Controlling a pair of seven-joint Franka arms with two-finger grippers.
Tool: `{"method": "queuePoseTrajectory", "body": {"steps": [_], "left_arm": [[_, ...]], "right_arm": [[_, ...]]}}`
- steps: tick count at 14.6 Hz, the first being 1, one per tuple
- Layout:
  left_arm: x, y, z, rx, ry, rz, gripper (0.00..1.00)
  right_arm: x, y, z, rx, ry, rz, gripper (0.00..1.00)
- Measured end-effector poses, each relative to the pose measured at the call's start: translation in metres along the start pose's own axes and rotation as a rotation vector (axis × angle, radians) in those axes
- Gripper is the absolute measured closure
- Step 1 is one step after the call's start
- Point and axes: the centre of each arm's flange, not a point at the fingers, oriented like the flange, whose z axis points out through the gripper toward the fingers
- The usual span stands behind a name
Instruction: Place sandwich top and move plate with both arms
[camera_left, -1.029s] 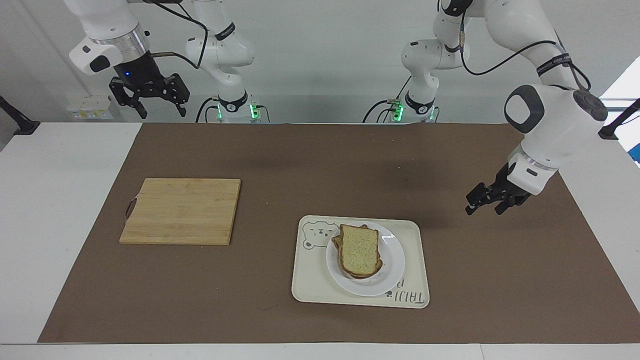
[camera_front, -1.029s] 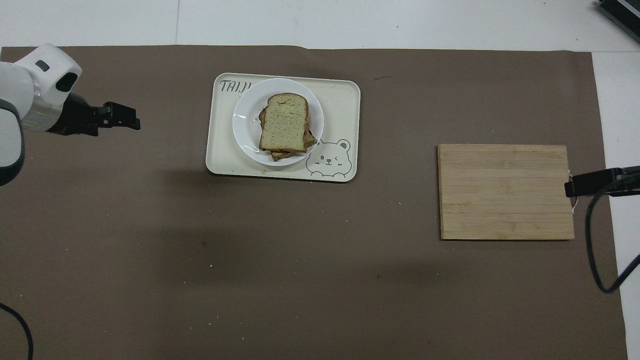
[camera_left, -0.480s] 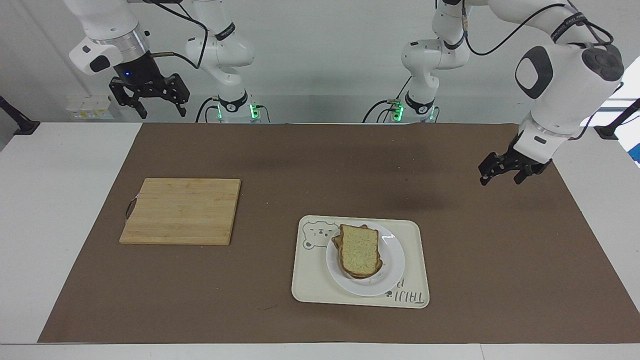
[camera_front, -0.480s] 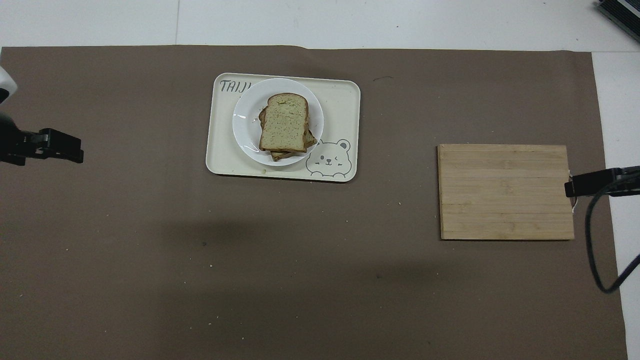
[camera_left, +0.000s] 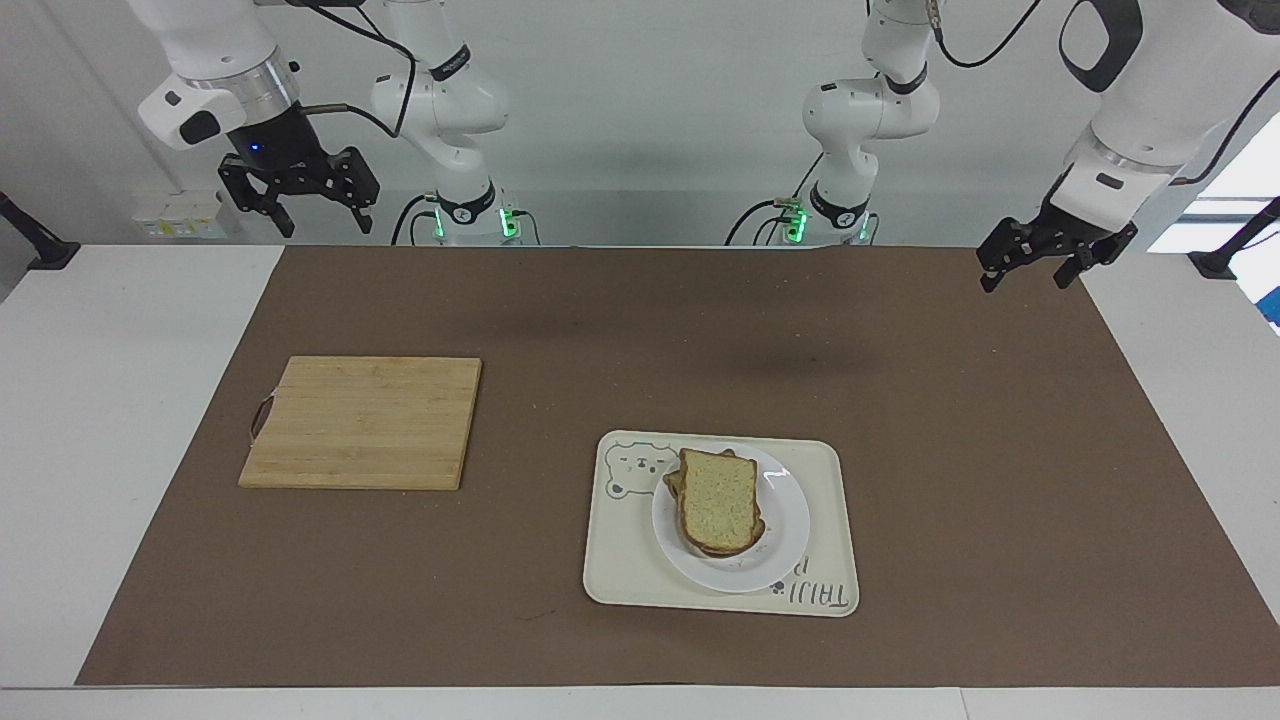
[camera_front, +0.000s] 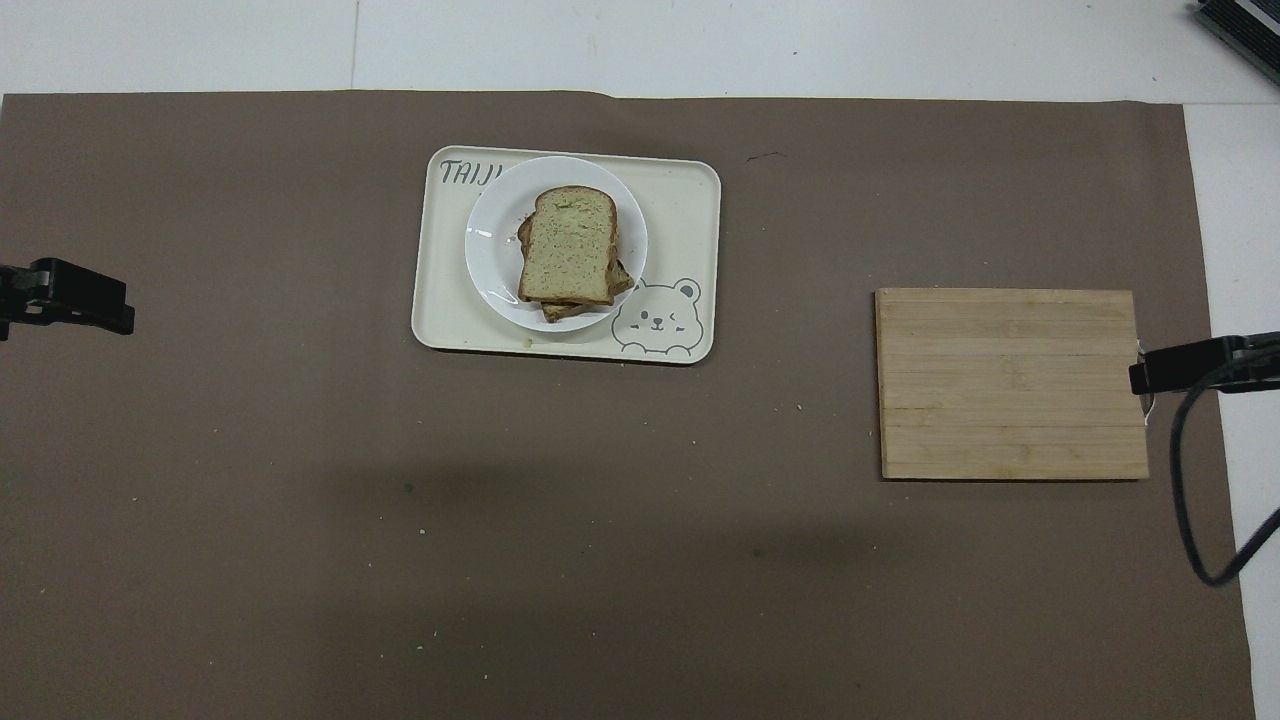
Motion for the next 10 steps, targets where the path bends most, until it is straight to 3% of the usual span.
{"method": "queuePoseTrajectory", "body": {"steps": [10], "left_arm": [[0.0000,0.0047,0.0002,-0.047,-0.002,0.001,0.00]], "right_arm": [[0.0000,0.0000,0.0000,0.000,0.000,0.000,0.00]]}}
